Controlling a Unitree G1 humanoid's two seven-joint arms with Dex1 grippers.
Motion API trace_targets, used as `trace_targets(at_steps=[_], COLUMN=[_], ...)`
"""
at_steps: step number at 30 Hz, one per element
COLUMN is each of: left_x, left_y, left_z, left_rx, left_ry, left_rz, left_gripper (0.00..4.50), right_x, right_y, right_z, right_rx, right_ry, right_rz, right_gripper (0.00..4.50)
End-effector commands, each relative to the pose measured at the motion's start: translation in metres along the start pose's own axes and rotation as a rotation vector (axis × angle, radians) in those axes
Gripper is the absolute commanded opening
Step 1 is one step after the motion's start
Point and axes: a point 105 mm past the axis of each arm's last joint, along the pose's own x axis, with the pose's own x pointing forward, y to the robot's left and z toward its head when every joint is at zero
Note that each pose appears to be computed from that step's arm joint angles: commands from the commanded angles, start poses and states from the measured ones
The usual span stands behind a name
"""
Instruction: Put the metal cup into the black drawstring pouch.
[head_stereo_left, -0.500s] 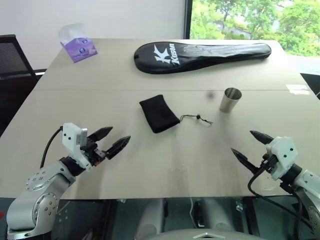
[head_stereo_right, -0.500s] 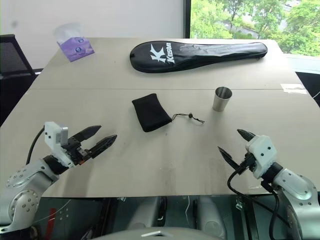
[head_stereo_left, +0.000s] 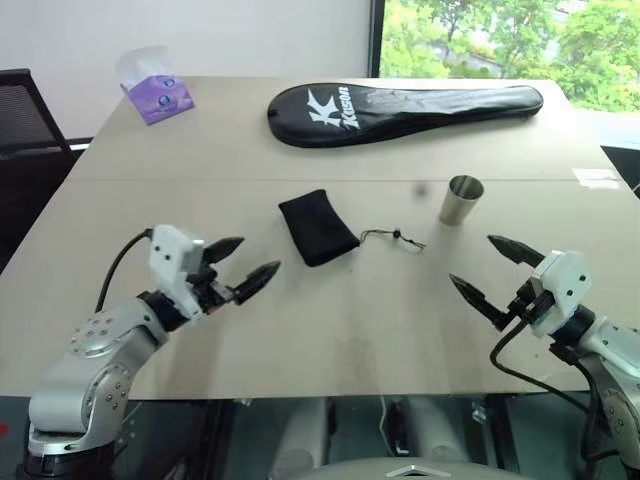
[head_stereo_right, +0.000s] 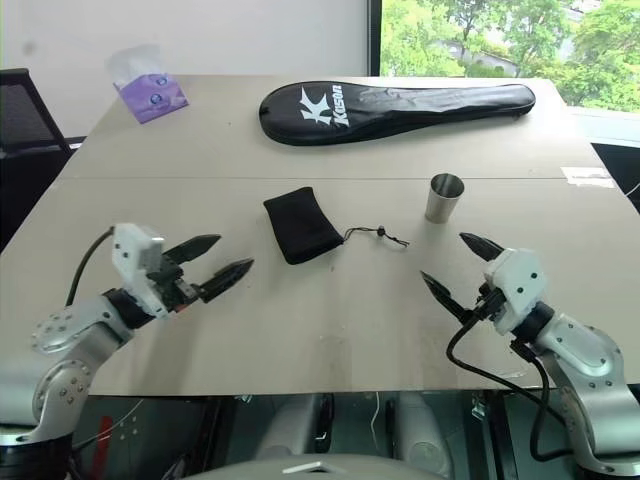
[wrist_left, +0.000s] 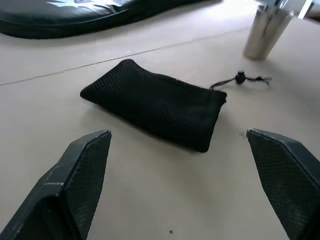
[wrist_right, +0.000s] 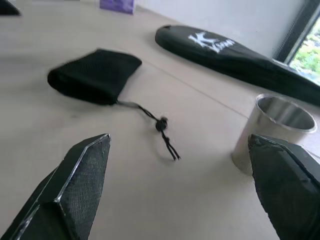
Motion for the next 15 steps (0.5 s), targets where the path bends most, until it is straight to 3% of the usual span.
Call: trace_targets(at_steps=[1,4,8,12,15], left_x=[0.017,0.032,0.045,0.054,0.059], left_y=[-0.011,-0.019,-0.014,-0.027,-0.034], left_z=[0.021,0.018,0.021,0.027,0.029], left_rx=[0.216,0.229,0.517,0.712,0.757], left_ry=[-0.011,0.062,0.167,0.152,0.136], left_rz=[0.101,0.087,0.169,0.15,0.121], left_gripper=[4.5,4.5,4.5,4.5,4.5], right_x=[0.0,0.004,0.005,0.003,0.004], right_y=[0.024,0.021,0.019,0.021,0.023], right_z=[0.019,0.022,0.024,0.02,0.02], right_rx=[-0.023,-0.059,-0.063,-0.062,-0.061], right_ry=[-0.042,-0.045,-0.046,-0.028,-0.025], right_rz=[0.165,0.143,0.108,0.095,0.092], right_gripper=[4.44,4.44,4.44,4.44,4.44])
